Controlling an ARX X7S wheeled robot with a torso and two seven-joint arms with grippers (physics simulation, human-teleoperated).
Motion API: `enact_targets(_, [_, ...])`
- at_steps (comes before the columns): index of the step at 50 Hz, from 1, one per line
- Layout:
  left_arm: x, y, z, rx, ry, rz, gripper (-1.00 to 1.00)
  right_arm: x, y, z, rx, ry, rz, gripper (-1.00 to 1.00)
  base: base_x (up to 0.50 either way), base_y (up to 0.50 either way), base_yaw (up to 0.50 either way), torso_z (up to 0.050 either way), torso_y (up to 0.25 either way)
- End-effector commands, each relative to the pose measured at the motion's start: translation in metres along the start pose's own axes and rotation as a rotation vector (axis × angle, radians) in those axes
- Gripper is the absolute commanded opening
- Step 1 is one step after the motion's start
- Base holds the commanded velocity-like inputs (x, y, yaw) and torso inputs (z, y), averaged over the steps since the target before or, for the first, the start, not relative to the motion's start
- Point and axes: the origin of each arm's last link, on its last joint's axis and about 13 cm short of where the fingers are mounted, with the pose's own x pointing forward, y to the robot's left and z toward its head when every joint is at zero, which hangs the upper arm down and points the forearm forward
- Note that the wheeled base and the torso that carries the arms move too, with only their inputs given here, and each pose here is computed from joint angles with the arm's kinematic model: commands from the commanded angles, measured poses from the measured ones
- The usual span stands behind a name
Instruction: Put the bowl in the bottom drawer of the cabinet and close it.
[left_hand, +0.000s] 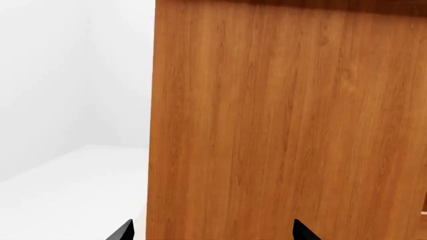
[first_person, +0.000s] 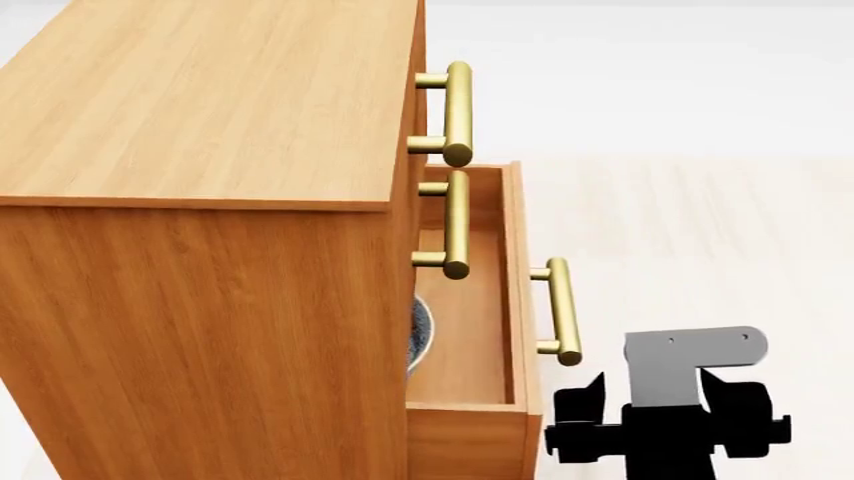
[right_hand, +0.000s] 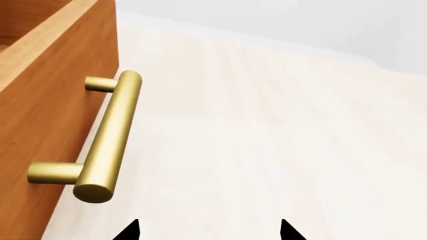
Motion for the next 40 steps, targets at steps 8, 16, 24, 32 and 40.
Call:
enact_targets(8, [0.000,0.000,0.001,-0.001,-0.001,0.001,1.00,-0.001,0.013,-0.002,0.000,-0.003,0.031,1.00,0.00,0.00,0.00,0.000,0.000])
enact_targets(16, [0.000,0.000,0.001,-0.001,-0.001,0.000,1.00,-0.004,0.017,0.000,-0.006,-0.019,0.040,1.00,0.00,0.00,0.00,0.000,0.000])
enact_targets(24, [0.000,0.000,0.000,-0.004,-0.001,0.001,1.00,-0.006,0.022,0.001,-0.013,-0.020,0.049,1.00,0.00,0.00,0.00,0.000,0.000])
enact_targets(32, [0.000,0.000,0.001,-0.004,-0.001,0.000,1.00,-0.008,0.027,0.000,-0.024,-0.025,0.057,1.00,0.00,0.00,0.00,0.000,0.000])
enact_targets(40, [0.001,0.000,0.001,-0.004,-0.001,0.000,1.00,-0.009,0.031,0.002,-0.026,-0.029,0.062,1.00,0.00,0.00,0.00,0.000,0.000])
